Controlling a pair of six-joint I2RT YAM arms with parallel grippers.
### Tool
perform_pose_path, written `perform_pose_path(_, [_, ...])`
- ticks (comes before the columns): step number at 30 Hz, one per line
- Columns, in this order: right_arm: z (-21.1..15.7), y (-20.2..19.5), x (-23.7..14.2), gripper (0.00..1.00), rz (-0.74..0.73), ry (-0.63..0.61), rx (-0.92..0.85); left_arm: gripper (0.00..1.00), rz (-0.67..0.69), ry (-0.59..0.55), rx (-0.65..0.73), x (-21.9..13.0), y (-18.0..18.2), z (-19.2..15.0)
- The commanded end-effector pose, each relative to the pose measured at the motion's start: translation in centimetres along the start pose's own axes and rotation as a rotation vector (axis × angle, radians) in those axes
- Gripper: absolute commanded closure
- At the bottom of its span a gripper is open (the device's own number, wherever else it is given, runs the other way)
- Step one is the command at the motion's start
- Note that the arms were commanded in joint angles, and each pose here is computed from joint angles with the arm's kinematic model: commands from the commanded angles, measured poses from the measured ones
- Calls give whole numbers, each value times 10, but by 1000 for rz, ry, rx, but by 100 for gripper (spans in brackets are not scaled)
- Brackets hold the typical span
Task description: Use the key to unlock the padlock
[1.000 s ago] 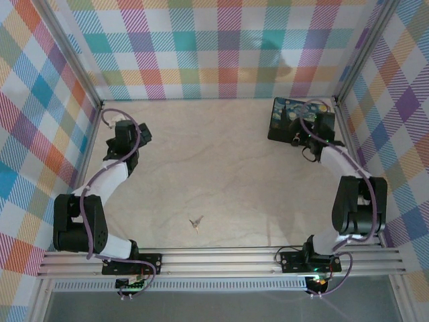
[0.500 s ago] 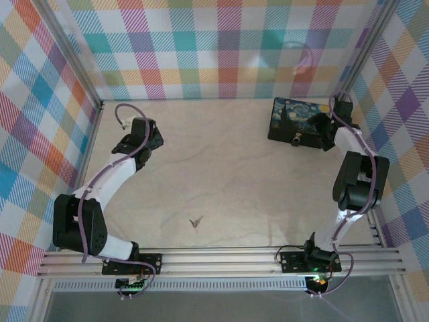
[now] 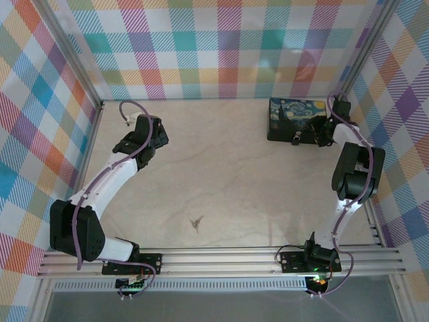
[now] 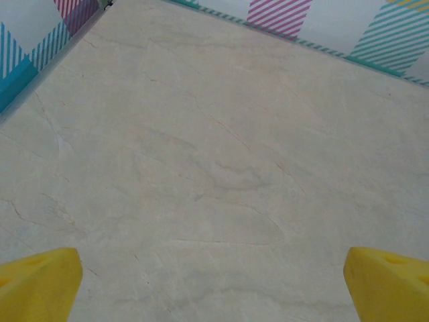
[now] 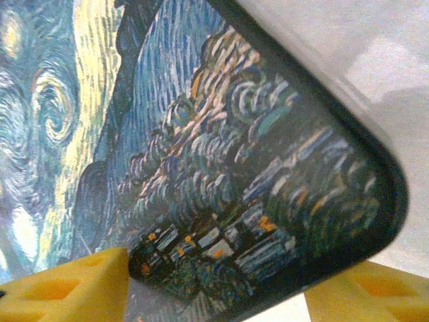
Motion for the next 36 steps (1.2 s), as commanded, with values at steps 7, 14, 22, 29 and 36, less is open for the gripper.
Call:
perform_pose_path(7, [-90,39,25,38,71,261,-358,0,-20,71,29,-14,3,-6])
perform_pose_path(14, [-175,98,31,38,165,376,-538,0,-21,117,-20,-15,0,-13])
perform_pose_path(22, [-264,146,19,36,254,450,-646,0,-48,262,-71,-8,-4,-38])
perform_pose_path(29, [-262,172,-20,23,302,392,-705,0,-106,392,-88,-10,-10,-63])
perform_pose_path(36, [-264,146,-77,23,288,385,-787,0,-121,518,-9,-10,-9,-80])
Point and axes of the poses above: each hand's point on the last joint's axis, 136 mm out from that joint toward the fingers, its own x axis out along the fingers, its own y axis along the line the jaws close on, z = x × y, the point moved 7 cm from there along -x, back along the fingers, and after that the axes turned 6 degrees about -x, right-handed, at the moved point
